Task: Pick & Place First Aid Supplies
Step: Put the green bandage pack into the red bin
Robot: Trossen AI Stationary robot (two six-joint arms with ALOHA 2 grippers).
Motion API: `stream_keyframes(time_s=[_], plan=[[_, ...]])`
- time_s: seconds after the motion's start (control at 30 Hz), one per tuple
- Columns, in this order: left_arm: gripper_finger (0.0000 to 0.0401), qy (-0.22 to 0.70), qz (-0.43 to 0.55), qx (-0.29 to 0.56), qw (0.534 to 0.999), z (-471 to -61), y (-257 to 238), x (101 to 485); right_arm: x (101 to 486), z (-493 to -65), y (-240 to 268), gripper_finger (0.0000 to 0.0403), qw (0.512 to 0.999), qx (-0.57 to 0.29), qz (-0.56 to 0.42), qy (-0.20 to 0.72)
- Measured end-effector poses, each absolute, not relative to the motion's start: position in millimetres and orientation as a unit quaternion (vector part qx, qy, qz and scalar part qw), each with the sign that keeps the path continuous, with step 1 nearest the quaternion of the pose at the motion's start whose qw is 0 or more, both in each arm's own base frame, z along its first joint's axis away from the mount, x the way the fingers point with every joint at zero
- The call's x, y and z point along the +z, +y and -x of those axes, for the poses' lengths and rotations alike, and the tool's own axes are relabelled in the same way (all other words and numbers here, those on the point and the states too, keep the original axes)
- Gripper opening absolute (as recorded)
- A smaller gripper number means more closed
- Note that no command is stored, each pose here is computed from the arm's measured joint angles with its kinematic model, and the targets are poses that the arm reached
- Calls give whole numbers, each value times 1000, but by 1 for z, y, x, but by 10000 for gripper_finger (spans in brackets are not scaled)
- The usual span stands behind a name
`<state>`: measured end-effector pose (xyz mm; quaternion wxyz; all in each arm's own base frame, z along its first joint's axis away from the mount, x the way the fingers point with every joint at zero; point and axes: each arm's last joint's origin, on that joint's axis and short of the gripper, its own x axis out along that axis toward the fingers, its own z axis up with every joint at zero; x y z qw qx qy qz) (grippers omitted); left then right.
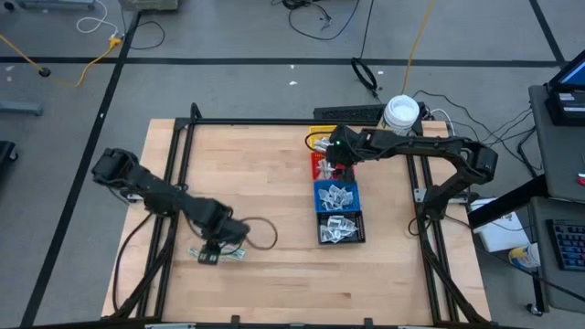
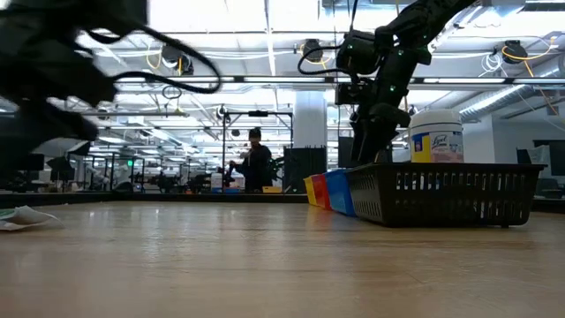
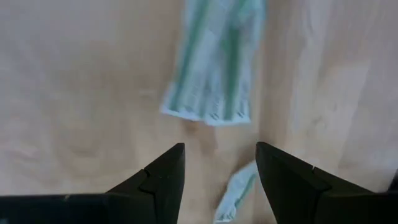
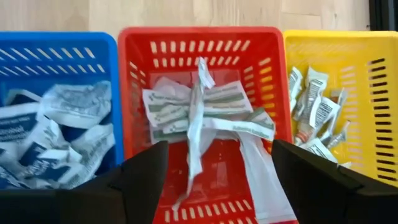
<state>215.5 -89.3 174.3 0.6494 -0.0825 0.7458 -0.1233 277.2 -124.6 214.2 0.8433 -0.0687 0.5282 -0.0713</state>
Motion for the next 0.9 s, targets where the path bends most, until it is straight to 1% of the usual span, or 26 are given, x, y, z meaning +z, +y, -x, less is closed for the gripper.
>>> stream_keyframes(time_s=[0.27,0.4,0.57,0.63,0.7,0.77,0.9], plan=[[202,759,6,-175,627,-187,-125,162,215,-282,-117,279,852,-80,50,516],[202,746,1,-190,638,-181,-137,156,215,-284,-113,279,853,-81,42,514],[202,721,-13,-190,666,-180,-143,150,216,-287,-109,279,856,-79,46,509],[197,720,-14,-192,667,-179,-143,148,216,-288,-108,279,859,-80,47,504],[180,722,-14,-190,666,-177,-143,146,217,-289,-108,279,859,-92,50,501],[152,724,-15,-191,663,-175,-143,144,217,-289,-109,279,857,-104,54,502],[71,725,-18,-193,661,-173,-143,143,217,-289,-109,279,856,-106,54,503]])
